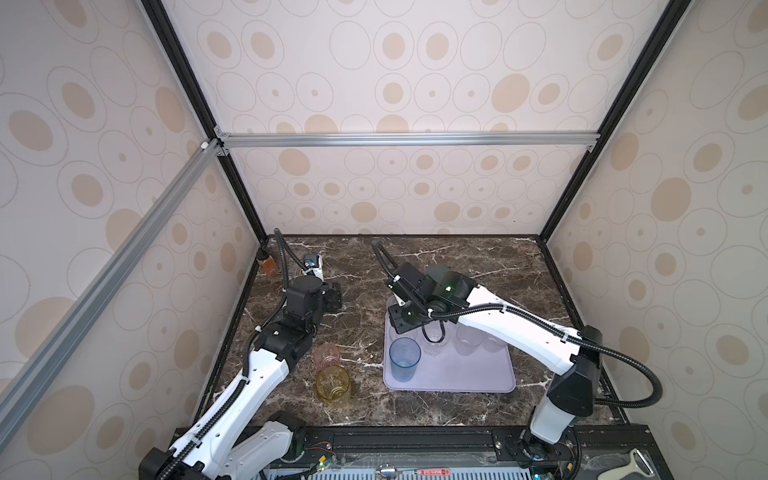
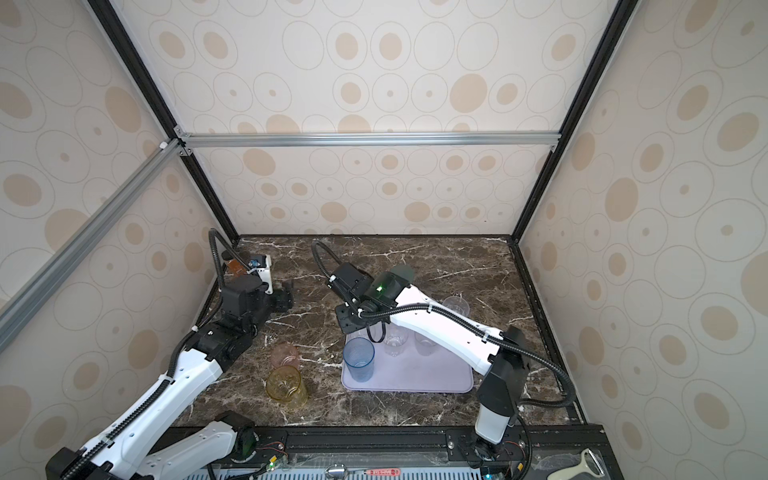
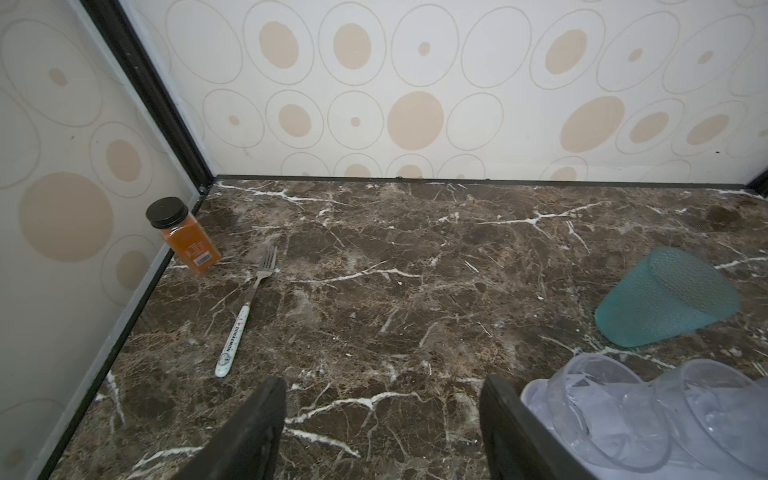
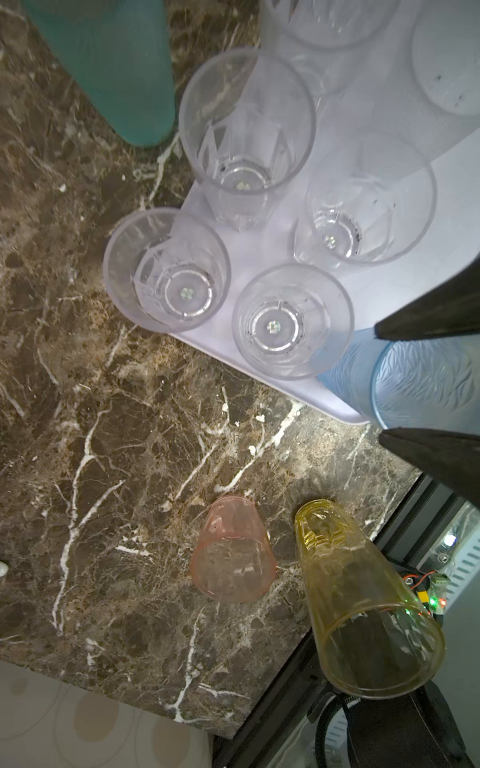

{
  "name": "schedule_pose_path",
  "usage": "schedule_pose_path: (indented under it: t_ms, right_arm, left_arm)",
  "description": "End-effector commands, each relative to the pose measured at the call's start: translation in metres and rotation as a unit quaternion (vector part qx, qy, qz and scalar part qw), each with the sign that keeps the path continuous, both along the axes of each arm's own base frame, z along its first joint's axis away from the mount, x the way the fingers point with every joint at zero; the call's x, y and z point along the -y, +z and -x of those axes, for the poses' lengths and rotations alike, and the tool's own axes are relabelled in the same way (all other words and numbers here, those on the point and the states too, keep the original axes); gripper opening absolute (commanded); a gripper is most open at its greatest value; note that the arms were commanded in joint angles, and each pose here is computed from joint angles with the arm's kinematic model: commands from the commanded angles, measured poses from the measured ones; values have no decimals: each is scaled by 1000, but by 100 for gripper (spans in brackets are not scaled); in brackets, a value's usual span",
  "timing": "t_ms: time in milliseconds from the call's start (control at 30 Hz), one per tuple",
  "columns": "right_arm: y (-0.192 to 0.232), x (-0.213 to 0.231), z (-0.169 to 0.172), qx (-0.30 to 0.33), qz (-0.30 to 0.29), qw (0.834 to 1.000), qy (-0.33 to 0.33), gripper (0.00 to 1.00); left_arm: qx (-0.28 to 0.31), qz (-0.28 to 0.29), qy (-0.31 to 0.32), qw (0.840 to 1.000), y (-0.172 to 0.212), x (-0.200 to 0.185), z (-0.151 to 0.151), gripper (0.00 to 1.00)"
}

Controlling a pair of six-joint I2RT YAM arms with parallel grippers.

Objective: Place the glasses into the tray
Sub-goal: 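Open the right gripper and move it to the yellow glass beside the tray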

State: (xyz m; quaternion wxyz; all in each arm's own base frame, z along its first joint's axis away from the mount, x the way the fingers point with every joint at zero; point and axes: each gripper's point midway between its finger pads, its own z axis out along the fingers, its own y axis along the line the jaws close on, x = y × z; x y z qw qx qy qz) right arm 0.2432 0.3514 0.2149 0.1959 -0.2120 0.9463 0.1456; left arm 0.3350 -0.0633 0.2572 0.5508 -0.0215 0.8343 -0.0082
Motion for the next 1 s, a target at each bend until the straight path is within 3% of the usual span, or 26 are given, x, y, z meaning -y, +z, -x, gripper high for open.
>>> schedule_pose_path:
  t_ms: [0,200,467,967]
  right_arm:
    - [4,-29,15,-14,-20,999,37,38]
    - [-9,-70,43,-36,-12,995,98,38]
    - [-24,-106,70,-57,3,987,151,38]
    - [-65,-134,102,-99,34,974,203,37]
  left_arm:
    - [-26,-6,14,1000,-14,-18,6,74]
    - [-52,9,71,996,-33,-56,8,73]
    - [-70,74,113,988,-56,-92,10,73]
    - [-68,90,111,987,-60,-95,10,72]
